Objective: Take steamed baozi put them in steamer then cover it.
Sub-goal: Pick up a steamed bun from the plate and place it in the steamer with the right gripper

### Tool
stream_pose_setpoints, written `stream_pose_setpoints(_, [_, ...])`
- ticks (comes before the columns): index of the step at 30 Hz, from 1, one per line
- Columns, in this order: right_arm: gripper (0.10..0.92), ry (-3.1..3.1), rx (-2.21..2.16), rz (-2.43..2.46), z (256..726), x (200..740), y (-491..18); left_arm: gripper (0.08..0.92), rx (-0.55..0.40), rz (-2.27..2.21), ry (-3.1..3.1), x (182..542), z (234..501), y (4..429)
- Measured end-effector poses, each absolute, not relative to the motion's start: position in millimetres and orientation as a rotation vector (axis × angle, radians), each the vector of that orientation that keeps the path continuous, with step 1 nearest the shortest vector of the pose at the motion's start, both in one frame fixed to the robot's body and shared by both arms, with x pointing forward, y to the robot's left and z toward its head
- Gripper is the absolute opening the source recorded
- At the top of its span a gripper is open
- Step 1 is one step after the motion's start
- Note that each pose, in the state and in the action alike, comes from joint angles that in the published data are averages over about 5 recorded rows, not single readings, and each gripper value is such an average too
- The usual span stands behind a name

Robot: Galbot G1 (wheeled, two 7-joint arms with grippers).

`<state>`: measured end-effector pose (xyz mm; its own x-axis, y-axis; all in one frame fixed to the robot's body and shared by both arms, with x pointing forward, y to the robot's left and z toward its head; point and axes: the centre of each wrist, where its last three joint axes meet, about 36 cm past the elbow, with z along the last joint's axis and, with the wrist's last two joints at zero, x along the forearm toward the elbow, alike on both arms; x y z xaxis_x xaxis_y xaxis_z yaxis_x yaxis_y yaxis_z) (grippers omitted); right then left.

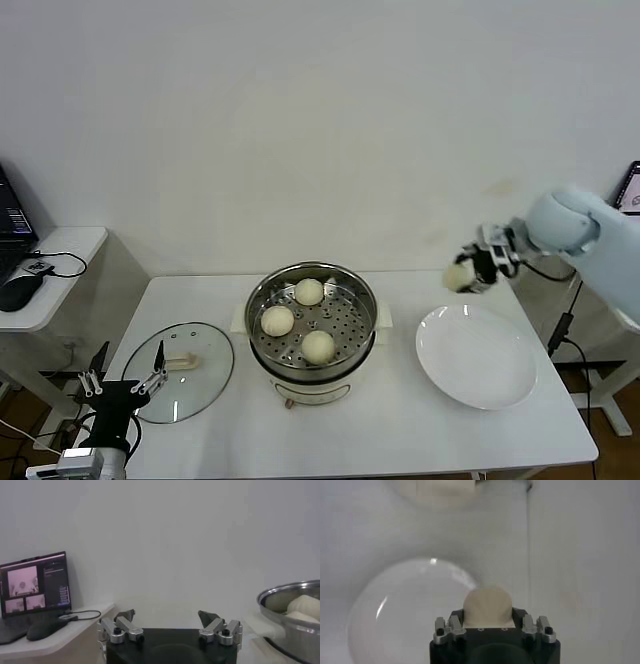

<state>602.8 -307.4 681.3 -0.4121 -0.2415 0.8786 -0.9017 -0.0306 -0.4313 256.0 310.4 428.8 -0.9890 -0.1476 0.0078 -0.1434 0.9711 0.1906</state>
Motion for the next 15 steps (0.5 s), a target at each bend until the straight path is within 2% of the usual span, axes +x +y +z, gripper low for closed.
stream_pose_setpoints(8, [0.606,-1.699,1.332,1.436,701,604,-217,0.823,0.239,-0.285,-3.105,256,431,309])
stream_pose_setpoints(15, [0.608,-1.64,1.416,1.406,682,608,-155,0.823,0.247,-0.278,-3.113,256,433,308])
